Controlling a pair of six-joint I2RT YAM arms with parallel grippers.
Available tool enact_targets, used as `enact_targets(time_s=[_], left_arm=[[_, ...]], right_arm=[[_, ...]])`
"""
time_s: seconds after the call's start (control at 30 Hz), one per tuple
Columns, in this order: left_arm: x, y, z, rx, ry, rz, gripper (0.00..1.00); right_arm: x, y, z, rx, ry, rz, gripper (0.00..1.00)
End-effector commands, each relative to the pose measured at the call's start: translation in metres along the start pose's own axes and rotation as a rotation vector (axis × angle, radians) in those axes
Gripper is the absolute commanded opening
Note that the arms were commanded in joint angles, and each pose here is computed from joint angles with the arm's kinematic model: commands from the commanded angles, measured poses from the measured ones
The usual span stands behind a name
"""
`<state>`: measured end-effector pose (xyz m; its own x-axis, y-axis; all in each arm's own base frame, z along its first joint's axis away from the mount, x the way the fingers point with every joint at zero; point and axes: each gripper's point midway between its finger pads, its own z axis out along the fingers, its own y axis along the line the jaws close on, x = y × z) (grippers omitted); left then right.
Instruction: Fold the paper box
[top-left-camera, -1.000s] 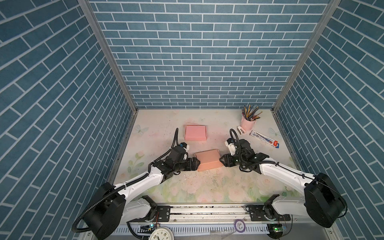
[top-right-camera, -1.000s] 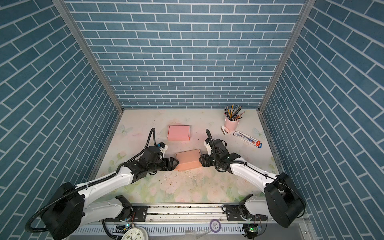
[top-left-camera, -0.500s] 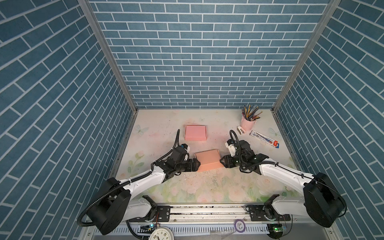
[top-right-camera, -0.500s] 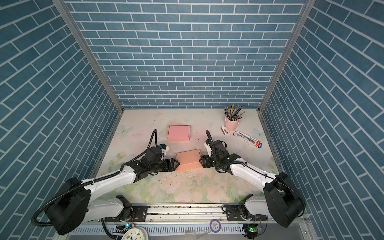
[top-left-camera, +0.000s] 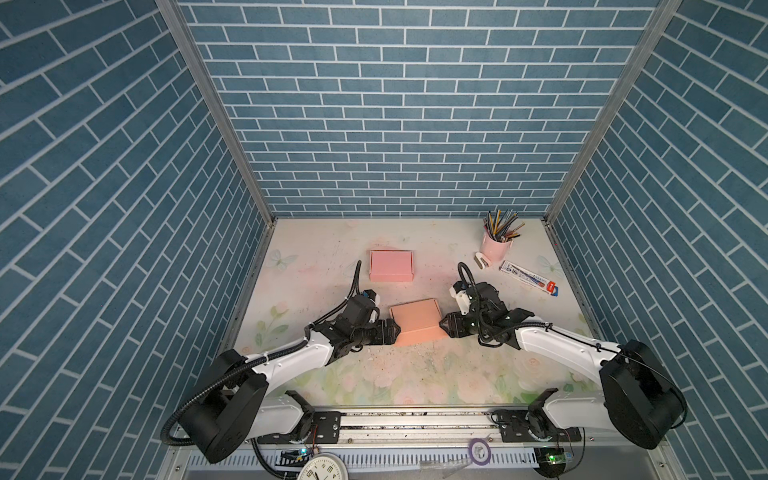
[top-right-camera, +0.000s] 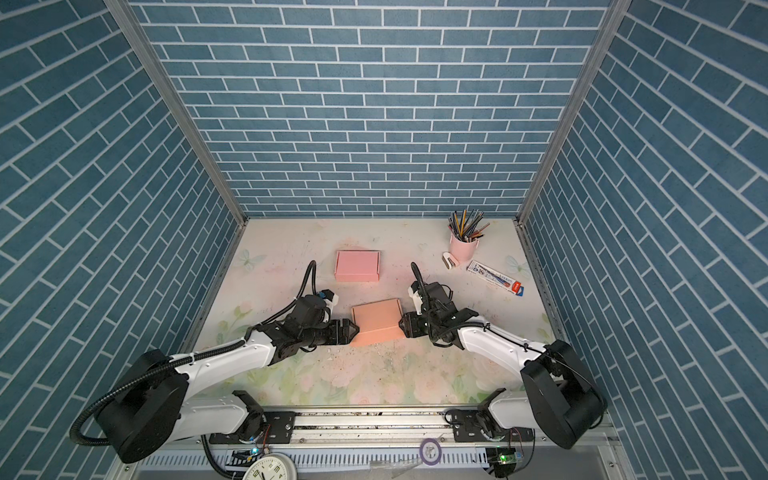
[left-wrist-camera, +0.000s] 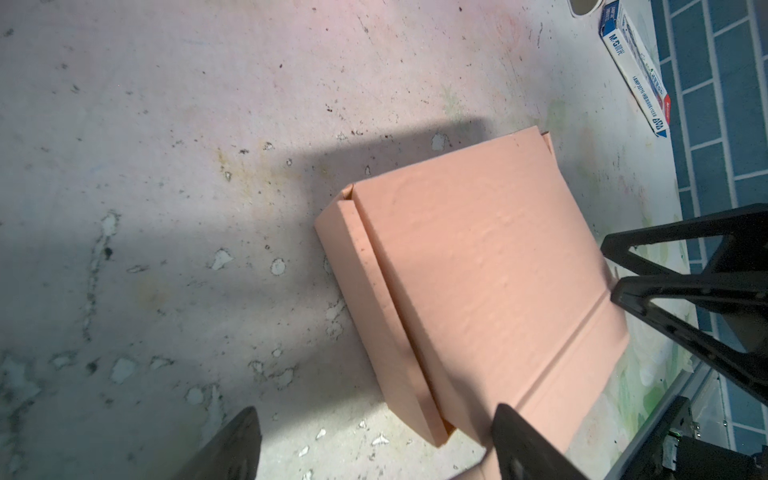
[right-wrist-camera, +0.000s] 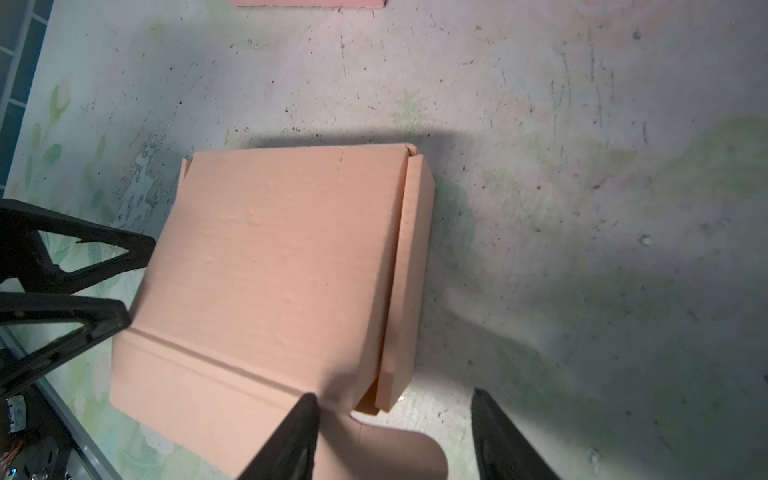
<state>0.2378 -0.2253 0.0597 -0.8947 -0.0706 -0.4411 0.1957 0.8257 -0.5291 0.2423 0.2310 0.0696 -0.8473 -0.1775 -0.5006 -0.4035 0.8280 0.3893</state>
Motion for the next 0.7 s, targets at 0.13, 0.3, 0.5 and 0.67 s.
enact_targets(time_s=[0.13,0.3,0.5,0.67], left_arm=[[0.0087,0.0104,0.0048,-0.032,0.009,0.007,0.88],[0.0103,0.0127,0.0063,-0.038,0.014,0.006,0.88],[0.0118,0.0139,0.0080,-0.041,0.017,0.009,0.88],[0.0134,0.0152,0.0089,-0.046,0.021,0.011,0.88]], right_arm=[[0.0121,-0.0048,0.0078,0.000,0.038,0.037,0.60],[0.0131,-0.0054,0.0089,0.001,0.040,0.039,0.59],[0.0151,-0.0066,0.0107,0.003,0.045,0.040,0.59],[0.0170,-0.0076,0.0128,0.003,0.051,0.041,0.59]])
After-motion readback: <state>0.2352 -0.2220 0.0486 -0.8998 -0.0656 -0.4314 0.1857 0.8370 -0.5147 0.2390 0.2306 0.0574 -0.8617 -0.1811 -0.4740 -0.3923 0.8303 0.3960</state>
